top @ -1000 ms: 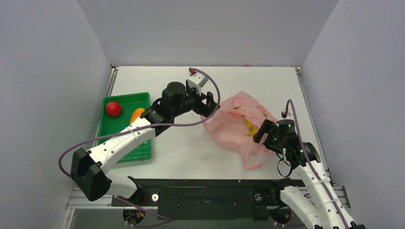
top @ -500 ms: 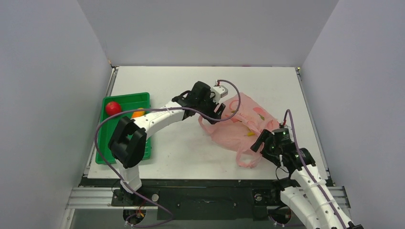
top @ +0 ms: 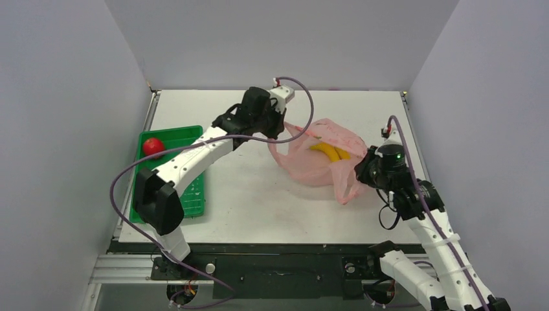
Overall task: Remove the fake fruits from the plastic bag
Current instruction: Adjust the plastic bag at the center of the board.
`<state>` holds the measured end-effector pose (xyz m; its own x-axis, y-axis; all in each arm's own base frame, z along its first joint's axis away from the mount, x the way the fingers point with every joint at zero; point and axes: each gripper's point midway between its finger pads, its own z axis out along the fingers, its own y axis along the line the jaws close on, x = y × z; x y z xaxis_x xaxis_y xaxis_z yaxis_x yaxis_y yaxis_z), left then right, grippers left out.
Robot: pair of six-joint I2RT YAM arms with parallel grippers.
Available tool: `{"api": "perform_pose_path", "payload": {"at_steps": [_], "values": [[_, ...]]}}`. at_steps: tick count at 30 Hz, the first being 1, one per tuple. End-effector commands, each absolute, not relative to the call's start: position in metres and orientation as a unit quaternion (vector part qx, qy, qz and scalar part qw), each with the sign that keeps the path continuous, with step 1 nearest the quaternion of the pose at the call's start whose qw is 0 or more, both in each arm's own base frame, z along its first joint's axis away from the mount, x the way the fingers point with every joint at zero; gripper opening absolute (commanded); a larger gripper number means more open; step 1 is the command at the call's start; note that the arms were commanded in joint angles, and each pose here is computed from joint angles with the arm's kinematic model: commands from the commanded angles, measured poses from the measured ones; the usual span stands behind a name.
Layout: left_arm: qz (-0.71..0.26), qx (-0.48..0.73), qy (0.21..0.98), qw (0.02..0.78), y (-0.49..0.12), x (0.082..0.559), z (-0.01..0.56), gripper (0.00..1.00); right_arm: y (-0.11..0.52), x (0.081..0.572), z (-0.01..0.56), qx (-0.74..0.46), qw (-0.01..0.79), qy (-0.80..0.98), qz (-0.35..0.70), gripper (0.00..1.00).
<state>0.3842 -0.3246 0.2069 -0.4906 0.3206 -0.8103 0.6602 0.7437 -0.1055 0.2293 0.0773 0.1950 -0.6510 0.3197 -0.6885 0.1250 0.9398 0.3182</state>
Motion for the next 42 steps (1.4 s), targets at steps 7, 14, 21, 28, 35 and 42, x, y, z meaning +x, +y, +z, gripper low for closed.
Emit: {"api": "perform_pose_path", "payload": {"at_steps": [7,14,21,28,35,42], "values": [[-0.184,0.247,0.796,0.521,-0.278,0.381,0.329,0.00,0.035,0.228,0.258,0.107,0.459,0.881,0.027,0.00],[-0.133,0.189,0.866,0.444,-0.233,0.393,0.222,0.00,0.041,0.194,0.119,0.167,0.276,0.946,0.013,0.03],[-0.207,0.170,0.885,0.381,-0.215,0.373,0.206,0.23,0.085,0.177,0.105,0.101,0.237,0.957,0.135,0.21],[-0.274,0.186,0.833,0.443,-0.219,0.335,0.303,0.51,0.109,0.184,0.154,0.012,0.281,0.942,0.180,0.48],[-0.343,0.213,0.815,0.416,-0.237,0.268,0.331,0.56,0.110,0.202,0.191,-0.036,0.329,0.929,0.164,0.56],[-0.426,0.240,0.777,0.398,-0.298,0.214,0.332,0.56,0.112,0.222,0.210,-0.060,0.347,0.926,0.140,0.57]]}}
